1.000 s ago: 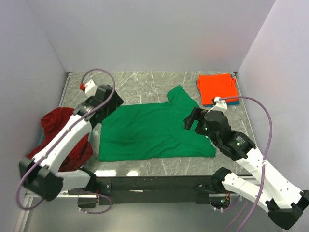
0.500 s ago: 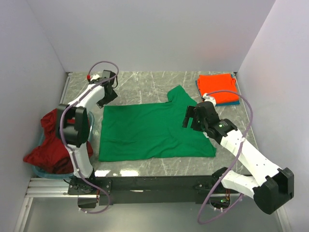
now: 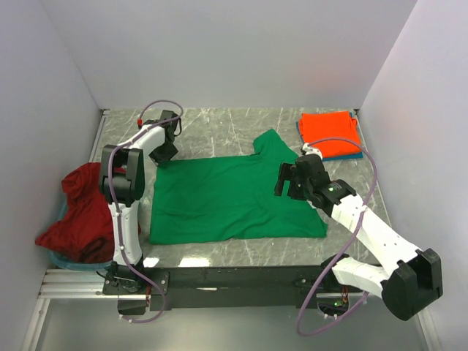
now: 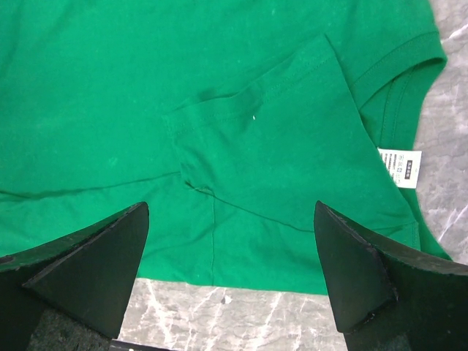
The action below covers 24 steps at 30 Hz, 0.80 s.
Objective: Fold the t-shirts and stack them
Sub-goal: Fold the tshirt
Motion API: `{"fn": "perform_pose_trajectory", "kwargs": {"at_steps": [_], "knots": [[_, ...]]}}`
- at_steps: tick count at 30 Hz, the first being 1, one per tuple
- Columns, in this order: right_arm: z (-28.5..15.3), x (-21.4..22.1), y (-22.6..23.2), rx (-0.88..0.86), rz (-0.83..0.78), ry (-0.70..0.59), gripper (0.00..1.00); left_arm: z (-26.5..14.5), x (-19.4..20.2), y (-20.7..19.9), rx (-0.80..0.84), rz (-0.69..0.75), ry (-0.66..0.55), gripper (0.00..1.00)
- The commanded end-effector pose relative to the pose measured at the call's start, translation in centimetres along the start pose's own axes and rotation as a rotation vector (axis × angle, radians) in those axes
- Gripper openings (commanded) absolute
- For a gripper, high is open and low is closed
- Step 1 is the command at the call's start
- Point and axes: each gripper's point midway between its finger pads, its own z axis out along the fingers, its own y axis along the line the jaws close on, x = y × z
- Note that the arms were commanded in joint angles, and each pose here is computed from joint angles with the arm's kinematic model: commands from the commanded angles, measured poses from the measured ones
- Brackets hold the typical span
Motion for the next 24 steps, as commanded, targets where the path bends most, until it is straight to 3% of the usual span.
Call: {"fn": "perform_pose_trajectory", "kwargs": {"at_steps": [1,5,12,18,22,24], "knots": [[0.4,-0.4,0.0,-0.008,-0.006,-0.014,1.00,-0.4,-1.7,0.3,-0.034,-0.038,-0.038,0.57],[0.7,-0.2,-0.1,-0.008,-0.006,-0.006,1.00,0.3,-0.9,1.2,-0.082,-0.028,-0.032,0.57],[0.9,-0.1,-0.2,-0.004,-0.009,-0.003,1.00,1.5,-0.2,0.9,-0.086,-0.014,-0.003,0.48],[1.0,-0.4,-0.8,0.026,-0.013,-0.012,1.00,2.0,0.0,0.4,-0.072,0.006,0.013,0.29],[1.2,-0.7,-1.5,0.067,-0.006,-0.020,1.00,2.0,0.5,0.5,-0.058,0.031,0.029,0.01],[1.3,-1.1,-1.7,0.078,-0.006,-0.028,1.00,1.9,0.9,0.5,-0.031,0.041,0.033,0.01]]}}
